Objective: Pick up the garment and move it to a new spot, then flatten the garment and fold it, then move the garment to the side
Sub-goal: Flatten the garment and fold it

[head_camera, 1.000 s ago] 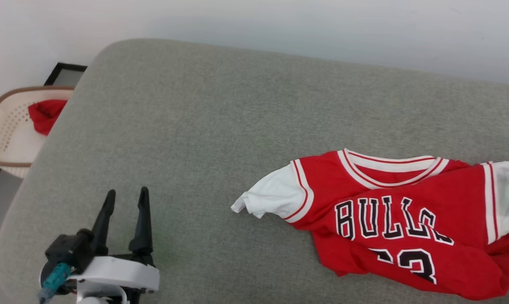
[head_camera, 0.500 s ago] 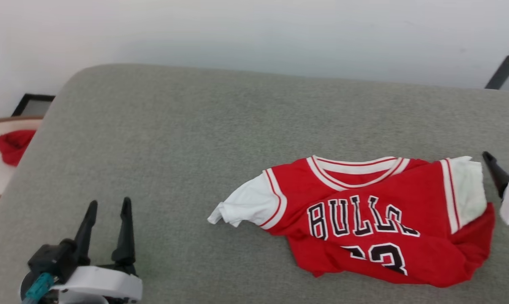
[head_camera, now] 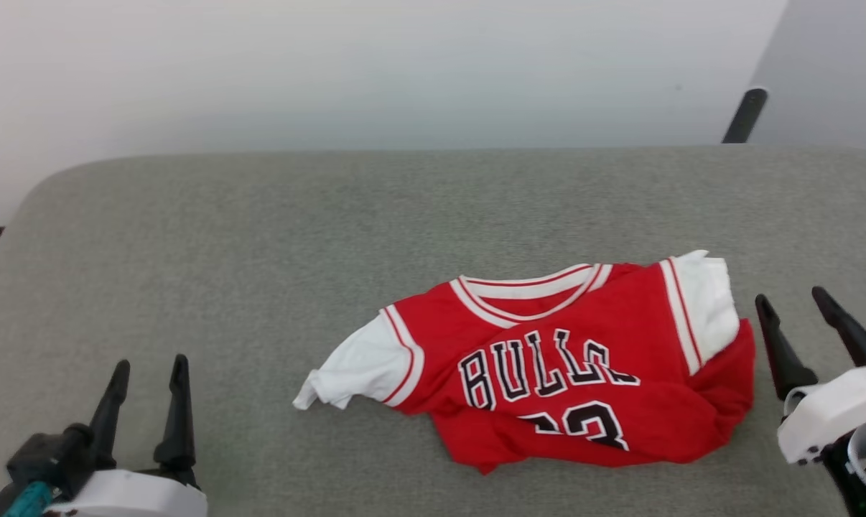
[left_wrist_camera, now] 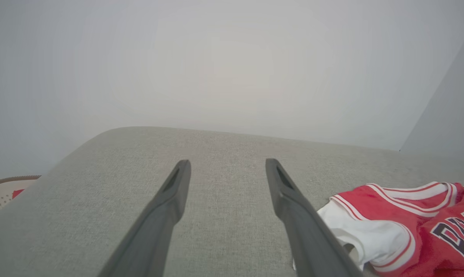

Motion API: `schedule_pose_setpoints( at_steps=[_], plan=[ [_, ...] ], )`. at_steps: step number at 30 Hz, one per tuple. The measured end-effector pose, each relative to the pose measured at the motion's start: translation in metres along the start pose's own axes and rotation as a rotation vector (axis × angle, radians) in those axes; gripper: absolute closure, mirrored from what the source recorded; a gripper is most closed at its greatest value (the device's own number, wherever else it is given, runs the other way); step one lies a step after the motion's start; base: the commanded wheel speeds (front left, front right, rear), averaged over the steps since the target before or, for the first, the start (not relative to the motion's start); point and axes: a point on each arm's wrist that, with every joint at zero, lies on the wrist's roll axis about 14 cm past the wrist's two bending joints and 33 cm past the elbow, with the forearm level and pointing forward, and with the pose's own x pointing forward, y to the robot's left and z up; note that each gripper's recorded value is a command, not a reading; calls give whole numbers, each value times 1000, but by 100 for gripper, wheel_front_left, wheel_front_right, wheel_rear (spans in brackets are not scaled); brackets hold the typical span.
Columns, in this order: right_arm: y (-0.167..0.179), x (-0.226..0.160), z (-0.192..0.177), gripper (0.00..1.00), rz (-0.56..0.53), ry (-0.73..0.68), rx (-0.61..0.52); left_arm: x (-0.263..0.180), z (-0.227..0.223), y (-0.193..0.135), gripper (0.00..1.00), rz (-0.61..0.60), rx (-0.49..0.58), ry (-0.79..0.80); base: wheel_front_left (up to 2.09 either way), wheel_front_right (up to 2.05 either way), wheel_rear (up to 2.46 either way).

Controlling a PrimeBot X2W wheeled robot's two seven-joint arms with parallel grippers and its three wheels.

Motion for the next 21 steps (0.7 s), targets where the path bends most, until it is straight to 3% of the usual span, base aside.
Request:
schedule_pose_setpoints(
  at_steps=[9, 21],
  plan=[
    [-4, -26, 5, 0, -58, -54, 29, 27, 7, -32, 0, -134, -31, 85, 0, 0, 0],
    [-3, -21, 0, 0, -62, -43, 42, 72, 6, -57, 0, -296, -52, 456, 0, 0, 0]
  ],
)
